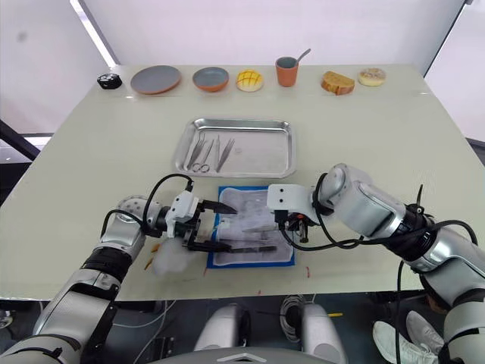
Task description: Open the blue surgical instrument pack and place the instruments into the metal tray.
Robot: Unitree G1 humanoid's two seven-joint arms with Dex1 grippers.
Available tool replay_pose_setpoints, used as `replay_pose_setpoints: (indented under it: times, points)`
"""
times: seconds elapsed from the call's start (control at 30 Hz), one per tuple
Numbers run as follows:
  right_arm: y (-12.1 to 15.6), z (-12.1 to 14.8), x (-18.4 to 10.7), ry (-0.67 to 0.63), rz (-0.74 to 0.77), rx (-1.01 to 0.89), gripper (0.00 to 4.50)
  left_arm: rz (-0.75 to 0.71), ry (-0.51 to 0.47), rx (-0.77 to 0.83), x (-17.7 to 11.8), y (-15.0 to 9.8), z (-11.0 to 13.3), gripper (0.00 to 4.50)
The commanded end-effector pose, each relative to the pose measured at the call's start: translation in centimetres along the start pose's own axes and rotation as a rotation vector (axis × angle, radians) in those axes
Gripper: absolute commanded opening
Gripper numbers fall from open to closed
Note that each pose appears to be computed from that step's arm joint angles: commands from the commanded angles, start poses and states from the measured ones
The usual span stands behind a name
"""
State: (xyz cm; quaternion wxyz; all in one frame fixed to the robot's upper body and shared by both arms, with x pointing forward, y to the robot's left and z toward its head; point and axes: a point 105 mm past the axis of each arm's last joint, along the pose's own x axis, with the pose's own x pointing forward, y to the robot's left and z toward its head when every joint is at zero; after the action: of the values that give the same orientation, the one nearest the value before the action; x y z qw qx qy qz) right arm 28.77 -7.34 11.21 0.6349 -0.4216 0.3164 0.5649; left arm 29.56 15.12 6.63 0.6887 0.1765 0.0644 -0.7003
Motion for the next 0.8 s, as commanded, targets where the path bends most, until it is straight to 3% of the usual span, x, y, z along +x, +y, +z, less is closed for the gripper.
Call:
replay_pose_setpoints:
  times: [0.03,0.17,0.3,0.4,0.63,0.8]
  points:
    - [-1.3,-1.5,-2.9,0.042,-0.105,-0.044,0.08,-0.05,0.069,-0.073,0.0,-1.3,-2.2,4.5]
    - [-1.3,-2.8,-5.8,0.027,-0.135,-0.003,0.08,-0.042,0.065,-0.071,0.1,-1.2,-2.4,4.5]
    - [-1.7,-1.2,-8.8,-0.185,-0.148,0.139,0.08,-0.036,0.06,-0.069,0.2,-1.2,-2.5,4.5]
    - [-4.1,0.2,-9.9,-0.371,-0.249,0.255,0.08,-0.032,0.055,-0.065,0.4,-1.2,-2.5,4.5]
    - [-9.5,3.1,-9.4,-0.554,-0.505,0.422,0.08,-0.023,0.049,-0.057,0.5,-0.9,-2.3,4.5]
    - [-12.1,6.5,-7.2,-0.617,-0.568,0.509,0.08,-0.007,0.047,-0.058,0.4,-0.8,-2.2,4.5]
